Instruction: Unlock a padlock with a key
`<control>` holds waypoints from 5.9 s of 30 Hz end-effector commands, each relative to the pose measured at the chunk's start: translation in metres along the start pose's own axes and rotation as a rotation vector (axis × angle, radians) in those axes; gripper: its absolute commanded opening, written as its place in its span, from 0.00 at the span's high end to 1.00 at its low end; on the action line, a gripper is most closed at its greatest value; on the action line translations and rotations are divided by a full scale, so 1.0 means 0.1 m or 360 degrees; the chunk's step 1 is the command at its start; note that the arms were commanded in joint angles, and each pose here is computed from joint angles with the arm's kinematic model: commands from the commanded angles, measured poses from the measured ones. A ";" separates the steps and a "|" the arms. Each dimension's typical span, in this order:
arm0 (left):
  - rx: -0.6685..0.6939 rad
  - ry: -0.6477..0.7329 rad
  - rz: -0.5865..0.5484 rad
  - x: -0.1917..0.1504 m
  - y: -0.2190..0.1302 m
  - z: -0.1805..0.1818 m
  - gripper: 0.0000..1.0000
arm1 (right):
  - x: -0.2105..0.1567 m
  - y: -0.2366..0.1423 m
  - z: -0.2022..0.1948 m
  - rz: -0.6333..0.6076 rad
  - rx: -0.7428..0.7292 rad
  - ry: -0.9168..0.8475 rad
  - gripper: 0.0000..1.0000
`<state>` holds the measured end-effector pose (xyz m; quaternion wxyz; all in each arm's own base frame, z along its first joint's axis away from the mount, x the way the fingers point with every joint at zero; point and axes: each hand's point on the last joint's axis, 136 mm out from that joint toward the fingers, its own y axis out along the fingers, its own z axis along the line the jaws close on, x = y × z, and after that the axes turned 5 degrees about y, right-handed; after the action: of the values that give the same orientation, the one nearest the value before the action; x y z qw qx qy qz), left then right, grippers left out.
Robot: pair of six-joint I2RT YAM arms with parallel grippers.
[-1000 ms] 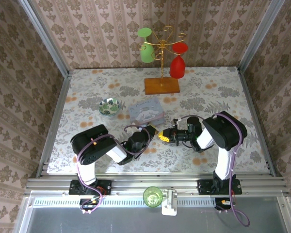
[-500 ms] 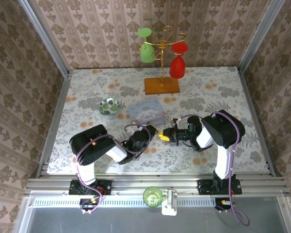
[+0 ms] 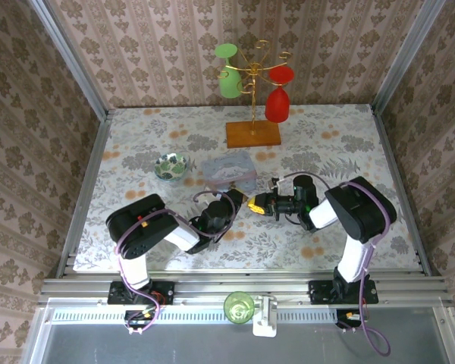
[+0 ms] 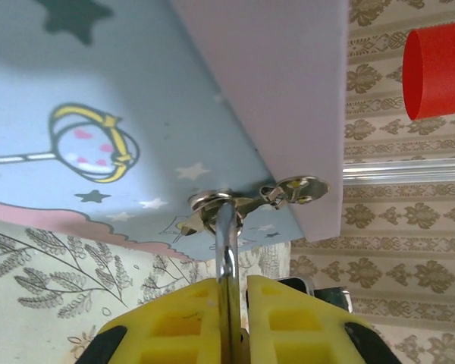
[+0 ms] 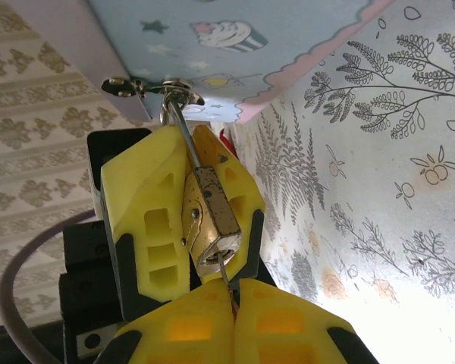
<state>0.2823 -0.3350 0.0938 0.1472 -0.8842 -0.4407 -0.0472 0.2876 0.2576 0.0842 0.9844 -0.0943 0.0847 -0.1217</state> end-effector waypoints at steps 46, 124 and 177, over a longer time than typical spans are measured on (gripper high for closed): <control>-0.0465 -0.0148 0.0695 -0.92 -0.33 -0.88 1.00 | 0.19 -0.05 0.05 0.0051 -0.0041 -0.0237 1.00; -0.0187 0.0070 0.0541 -0.72 0.11 -0.06 1.00 | -0.10 -0.87 -0.53 -0.0384 -0.0953 -0.0730 0.54; -0.0270 0.0044 0.0628 -0.83 0.06 -0.26 1.00 | -0.36 -0.55 -0.20 -0.0196 -0.0493 -0.0668 0.54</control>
<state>0.2391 -0.3972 0.0649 0.1370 -0.9532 -0.2647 -0.0508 0.2354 0.1908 0.0568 0.9150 -0.3477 -0.1171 -0.1679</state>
